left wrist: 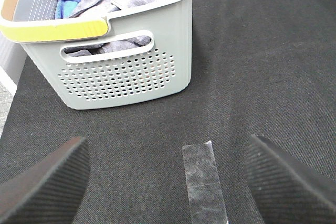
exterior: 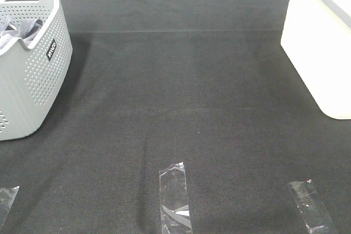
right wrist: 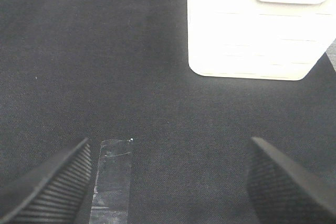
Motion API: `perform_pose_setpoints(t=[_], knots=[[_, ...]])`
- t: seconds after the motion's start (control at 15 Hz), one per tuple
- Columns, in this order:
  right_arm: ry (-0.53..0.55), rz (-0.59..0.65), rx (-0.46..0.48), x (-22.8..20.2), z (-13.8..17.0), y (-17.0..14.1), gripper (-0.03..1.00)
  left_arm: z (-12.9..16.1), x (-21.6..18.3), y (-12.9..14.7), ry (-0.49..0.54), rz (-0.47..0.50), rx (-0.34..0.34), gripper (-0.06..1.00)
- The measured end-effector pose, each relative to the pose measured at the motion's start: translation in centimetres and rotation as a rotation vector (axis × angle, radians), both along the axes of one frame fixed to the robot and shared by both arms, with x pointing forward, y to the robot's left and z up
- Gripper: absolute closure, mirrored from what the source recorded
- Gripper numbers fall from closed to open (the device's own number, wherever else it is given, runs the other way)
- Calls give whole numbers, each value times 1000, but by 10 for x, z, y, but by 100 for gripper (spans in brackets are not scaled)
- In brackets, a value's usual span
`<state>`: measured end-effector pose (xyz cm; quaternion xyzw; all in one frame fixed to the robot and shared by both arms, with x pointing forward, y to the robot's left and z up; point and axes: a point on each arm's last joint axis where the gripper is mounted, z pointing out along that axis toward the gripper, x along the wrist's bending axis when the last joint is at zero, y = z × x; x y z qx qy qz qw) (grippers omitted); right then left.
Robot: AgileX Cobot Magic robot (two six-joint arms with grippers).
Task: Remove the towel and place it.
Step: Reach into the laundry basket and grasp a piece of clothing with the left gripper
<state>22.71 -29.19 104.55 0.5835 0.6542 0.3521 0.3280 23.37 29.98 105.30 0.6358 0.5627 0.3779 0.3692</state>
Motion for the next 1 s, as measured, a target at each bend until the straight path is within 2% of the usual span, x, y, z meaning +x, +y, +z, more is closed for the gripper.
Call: perform_pose_setpoints(t=[0.6,1.0], knots=[[0,0,-2,0,0,0,22,0,0,1,0,7,11,17],[-1,-17,-43,0,0,-3,22,0,0,2,-1,12,18,17]])
